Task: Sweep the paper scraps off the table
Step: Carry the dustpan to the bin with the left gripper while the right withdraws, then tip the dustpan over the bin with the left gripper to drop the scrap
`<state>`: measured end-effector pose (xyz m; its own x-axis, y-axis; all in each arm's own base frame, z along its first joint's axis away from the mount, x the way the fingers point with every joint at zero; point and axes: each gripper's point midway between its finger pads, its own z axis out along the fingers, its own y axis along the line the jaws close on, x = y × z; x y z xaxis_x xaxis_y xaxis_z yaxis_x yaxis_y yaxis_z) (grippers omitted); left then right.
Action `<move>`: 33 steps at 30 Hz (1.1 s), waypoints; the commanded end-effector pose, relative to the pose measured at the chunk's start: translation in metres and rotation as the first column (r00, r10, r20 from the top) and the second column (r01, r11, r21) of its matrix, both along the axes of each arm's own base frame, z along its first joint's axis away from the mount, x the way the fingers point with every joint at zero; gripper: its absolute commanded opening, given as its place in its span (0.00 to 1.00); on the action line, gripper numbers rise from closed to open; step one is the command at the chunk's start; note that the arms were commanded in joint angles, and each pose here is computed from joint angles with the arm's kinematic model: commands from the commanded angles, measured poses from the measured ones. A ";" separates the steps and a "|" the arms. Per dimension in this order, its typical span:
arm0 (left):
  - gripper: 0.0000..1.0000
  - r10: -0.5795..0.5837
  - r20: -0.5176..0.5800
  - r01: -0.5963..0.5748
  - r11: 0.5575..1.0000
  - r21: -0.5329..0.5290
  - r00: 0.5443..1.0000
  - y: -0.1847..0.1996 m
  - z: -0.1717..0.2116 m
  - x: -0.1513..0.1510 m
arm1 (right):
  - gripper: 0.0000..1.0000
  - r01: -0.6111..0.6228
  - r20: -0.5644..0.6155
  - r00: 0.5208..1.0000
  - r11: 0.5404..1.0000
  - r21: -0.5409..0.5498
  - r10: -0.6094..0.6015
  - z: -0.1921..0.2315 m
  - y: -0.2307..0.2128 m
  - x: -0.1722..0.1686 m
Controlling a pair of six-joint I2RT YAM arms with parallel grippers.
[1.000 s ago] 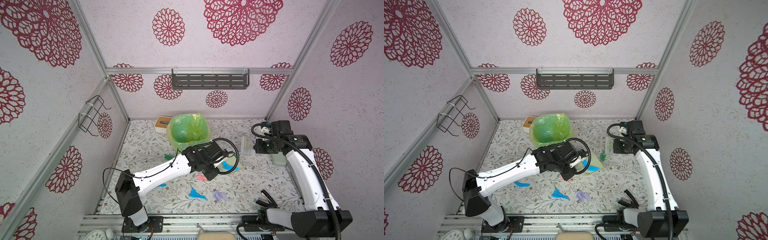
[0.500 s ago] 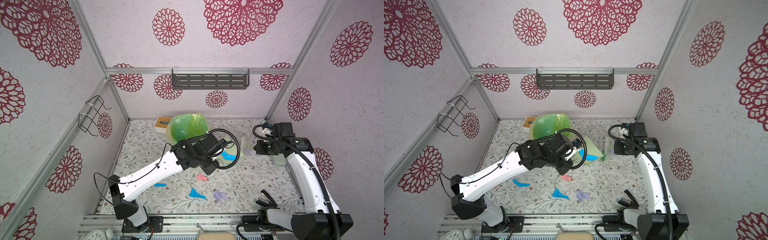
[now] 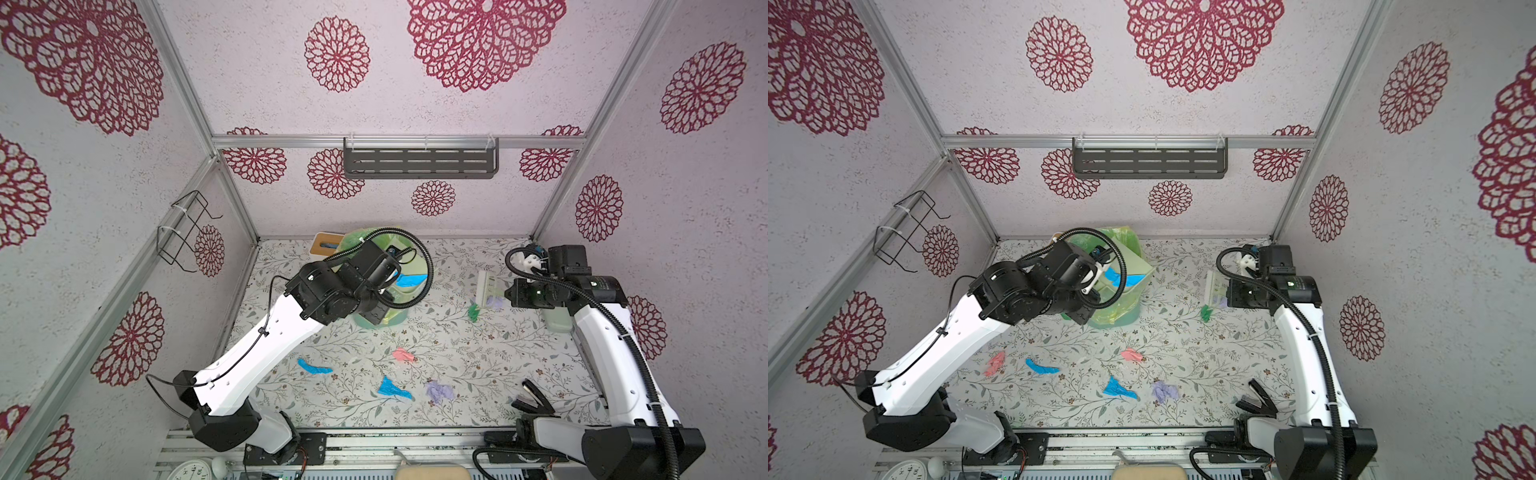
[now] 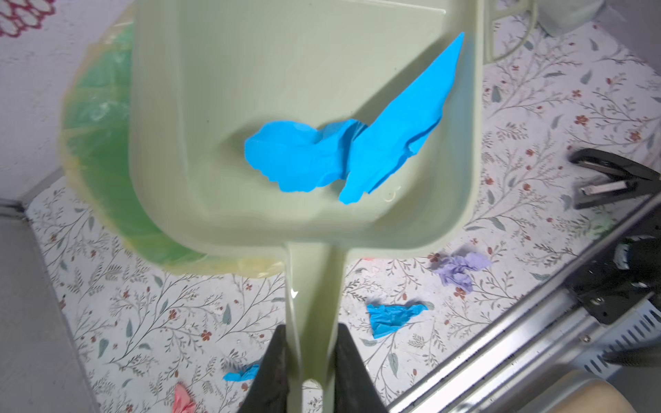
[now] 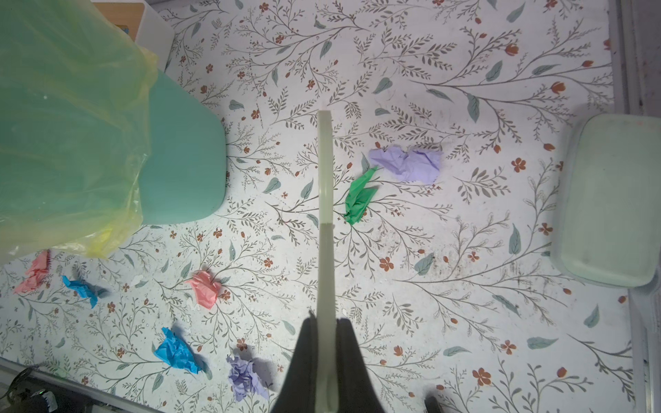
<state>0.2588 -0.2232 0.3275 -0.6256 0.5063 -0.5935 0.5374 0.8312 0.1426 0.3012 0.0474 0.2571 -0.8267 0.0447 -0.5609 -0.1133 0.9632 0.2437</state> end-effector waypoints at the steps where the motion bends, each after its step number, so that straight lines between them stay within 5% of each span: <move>1: 0.09 0.100 0.050 -0.102 0.994 0.034 0.994 0.039 0.009 0.012 | 0.00 -0.004 0.022 1.000 0.999 0.035 0.003 0.004 0.004 0.007; 12: 0.10 0.276 0.110 -0.290 0.947 0.139 0.955 0.121 0.015 0.047 | 0.00 -0.021 0.026 0.999 0.998 0.054 0.020 0.008 0.008 0.015; 33: 0.10 0.145 0.175 -0.215 0.840 0.498 0.974 0.121 0.008 0.089 | 0.00 -0.036 0.004 0.999 0.996 0.085 0.036 0.000 0.013 0.019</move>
